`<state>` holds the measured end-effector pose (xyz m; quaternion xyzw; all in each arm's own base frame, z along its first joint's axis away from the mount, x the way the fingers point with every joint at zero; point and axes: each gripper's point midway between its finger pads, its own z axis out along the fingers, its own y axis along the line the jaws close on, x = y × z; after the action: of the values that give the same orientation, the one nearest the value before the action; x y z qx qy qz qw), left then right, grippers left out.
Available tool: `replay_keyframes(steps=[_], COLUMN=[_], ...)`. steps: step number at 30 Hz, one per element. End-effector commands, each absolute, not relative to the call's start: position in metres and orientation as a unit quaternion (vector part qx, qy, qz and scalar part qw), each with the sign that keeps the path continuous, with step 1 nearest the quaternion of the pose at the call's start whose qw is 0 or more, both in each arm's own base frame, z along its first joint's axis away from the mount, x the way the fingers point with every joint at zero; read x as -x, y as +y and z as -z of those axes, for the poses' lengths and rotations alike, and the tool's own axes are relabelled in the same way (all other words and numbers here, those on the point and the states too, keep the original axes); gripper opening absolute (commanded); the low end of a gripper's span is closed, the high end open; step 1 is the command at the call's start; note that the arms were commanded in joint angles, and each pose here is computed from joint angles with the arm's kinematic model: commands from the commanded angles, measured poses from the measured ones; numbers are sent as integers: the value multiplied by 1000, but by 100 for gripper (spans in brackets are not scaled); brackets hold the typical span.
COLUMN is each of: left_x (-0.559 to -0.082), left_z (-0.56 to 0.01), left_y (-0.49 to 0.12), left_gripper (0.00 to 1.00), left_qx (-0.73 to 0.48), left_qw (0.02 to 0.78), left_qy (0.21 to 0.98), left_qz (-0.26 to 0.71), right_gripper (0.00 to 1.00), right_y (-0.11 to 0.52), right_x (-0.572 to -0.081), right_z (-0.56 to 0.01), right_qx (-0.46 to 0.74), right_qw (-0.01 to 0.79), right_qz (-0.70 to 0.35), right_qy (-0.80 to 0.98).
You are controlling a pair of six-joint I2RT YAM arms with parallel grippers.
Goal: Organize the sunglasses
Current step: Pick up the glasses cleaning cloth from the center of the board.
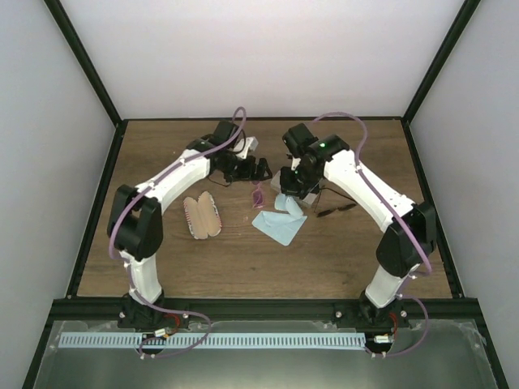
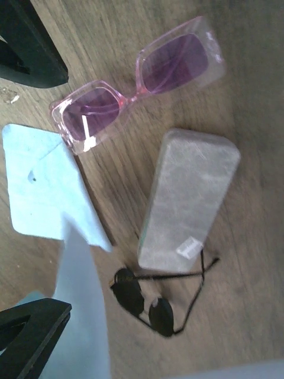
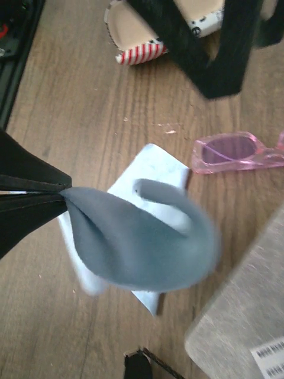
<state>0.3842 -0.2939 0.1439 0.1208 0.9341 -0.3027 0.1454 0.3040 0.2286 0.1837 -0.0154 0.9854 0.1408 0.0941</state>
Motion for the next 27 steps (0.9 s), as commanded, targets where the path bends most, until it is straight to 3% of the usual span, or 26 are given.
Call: replay_keyframes(steps=[1,8,14,22,27], left_x=[-389,-368,-373,-384,-391], left_z=[-202,-215,-195,-184,-183], left_y=[-299,-318,-316,-302,-288], left_gripper=[100,100,95,96,100], left_qx=[-156,-186,-175,-165,-145], left_qw=[234,215,197,197,199], left_qy=[895,857,874,893,898], left_qz=[347,429,409,369,364], right_gripper=[1,1,1,1,1], right_y=[238,230,230,252,276], right_x=[-282,-271,-261,-224,-248], right_z=[-192,-187,-179,-156,-175], right_qx=[31,29,39,36,40], right_qw=[70,62,36,-38,-20], right_qz=[-188,-181,-183,-278,-311], right_qy=[979,981,982,959,949])
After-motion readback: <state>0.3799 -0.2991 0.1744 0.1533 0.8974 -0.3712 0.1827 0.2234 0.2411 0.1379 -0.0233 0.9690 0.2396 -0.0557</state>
